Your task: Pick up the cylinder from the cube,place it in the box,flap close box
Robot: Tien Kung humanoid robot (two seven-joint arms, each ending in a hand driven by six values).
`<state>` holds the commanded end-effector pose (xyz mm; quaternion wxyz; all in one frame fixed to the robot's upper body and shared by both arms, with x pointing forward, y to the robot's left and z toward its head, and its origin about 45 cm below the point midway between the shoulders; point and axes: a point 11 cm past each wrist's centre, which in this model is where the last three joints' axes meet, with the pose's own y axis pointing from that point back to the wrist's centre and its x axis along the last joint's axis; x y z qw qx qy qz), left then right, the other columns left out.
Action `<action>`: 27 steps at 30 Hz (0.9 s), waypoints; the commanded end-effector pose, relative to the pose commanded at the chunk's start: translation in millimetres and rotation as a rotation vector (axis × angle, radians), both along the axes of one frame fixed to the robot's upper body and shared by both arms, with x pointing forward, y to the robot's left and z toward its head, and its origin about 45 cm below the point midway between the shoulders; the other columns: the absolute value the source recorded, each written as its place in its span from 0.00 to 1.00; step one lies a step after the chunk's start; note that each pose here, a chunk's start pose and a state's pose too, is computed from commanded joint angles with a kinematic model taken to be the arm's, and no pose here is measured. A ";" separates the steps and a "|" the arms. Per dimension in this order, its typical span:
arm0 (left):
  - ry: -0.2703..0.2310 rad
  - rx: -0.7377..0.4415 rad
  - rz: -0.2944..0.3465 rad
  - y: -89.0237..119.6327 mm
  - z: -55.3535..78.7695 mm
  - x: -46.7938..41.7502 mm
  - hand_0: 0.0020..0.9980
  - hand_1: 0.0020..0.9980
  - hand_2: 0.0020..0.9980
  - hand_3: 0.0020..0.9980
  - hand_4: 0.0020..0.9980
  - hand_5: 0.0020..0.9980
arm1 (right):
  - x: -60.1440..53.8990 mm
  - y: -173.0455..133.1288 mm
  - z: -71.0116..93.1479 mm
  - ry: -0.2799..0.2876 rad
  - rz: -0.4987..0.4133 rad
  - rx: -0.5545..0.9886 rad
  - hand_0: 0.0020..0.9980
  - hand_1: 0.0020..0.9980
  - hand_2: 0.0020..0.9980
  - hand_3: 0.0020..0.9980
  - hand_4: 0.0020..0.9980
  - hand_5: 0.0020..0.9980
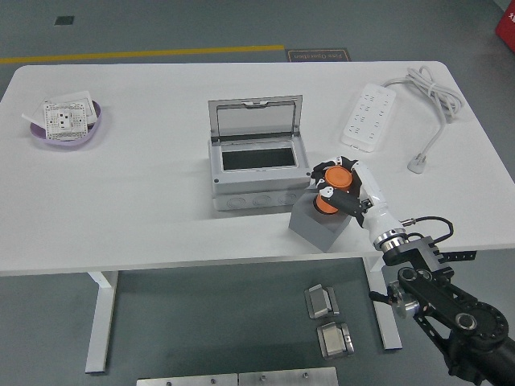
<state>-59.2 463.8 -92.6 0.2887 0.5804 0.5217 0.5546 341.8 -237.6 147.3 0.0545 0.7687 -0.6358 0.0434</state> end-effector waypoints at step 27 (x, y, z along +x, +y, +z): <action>0.013 0.012 -0.005 7.8 3.6 -2.3 0.74 0.74 0.70 0.81 0.82 0.40 | 47.0 73.2 61.8 -0.176 0.249 -0.315 0.05 0.13 0.33 0.23 0.07 0.00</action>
